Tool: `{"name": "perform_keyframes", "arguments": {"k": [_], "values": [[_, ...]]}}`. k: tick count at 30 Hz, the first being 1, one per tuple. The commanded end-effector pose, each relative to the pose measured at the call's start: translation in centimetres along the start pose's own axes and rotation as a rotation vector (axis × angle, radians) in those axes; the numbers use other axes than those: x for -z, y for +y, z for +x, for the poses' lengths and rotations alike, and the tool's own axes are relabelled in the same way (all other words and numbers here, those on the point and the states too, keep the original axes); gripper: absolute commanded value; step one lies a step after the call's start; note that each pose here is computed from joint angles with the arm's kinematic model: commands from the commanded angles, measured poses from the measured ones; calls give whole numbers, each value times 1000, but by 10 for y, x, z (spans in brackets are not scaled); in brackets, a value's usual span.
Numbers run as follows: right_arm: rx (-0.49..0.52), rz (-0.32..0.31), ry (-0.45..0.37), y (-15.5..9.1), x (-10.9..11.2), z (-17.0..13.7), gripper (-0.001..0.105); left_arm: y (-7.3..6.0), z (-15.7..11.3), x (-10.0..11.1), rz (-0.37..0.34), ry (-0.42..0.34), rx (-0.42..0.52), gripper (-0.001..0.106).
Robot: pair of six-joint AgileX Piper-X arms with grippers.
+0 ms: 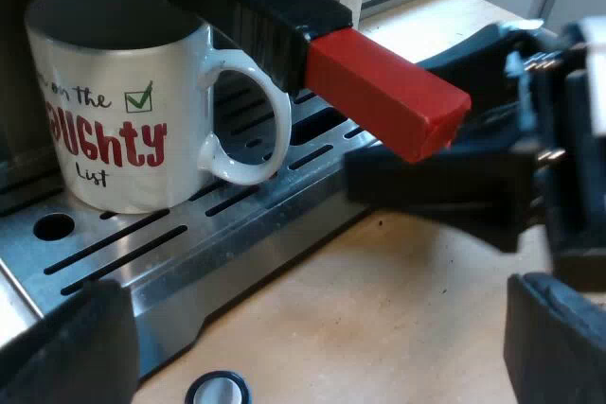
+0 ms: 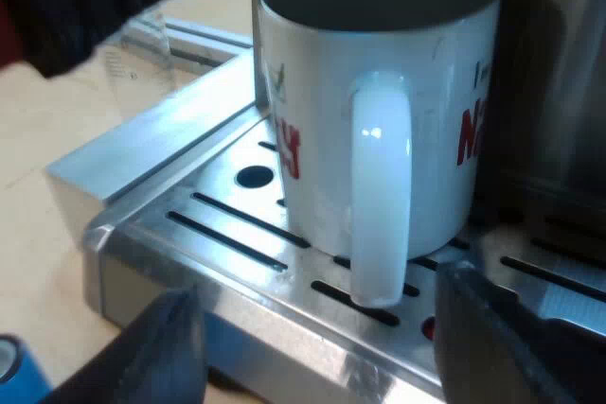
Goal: Remove mug from coffee machine
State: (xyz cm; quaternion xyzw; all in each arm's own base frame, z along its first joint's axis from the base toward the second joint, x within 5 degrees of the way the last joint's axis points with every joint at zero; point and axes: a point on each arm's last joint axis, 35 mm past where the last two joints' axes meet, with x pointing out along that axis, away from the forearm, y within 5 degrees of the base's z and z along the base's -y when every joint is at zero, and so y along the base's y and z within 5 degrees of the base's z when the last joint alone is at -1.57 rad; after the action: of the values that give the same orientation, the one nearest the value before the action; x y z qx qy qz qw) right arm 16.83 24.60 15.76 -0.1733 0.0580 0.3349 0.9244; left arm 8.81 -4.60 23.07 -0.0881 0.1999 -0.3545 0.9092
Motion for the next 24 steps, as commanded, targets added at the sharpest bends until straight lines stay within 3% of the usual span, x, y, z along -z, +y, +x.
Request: {"name": "perform_keyframes", "arguments": {"k": [1,5,9,14,24], "values": [[33,15,-17,1,0,10,55,-1,0,-2,6,-11,10,80],[36,36,-6,5,3,22,55,-1,0,-2,6,-11,10,80],[106,48,-19,4,-1,33,55,-1,0,-2,6,-11,10,80],[138,117,-10,-6,0,46,55,-1,0,-2,6,-11,10,80],[98,129,11,-19,-9,62,55,-1,0,-2,6,-11,10,80]]}}
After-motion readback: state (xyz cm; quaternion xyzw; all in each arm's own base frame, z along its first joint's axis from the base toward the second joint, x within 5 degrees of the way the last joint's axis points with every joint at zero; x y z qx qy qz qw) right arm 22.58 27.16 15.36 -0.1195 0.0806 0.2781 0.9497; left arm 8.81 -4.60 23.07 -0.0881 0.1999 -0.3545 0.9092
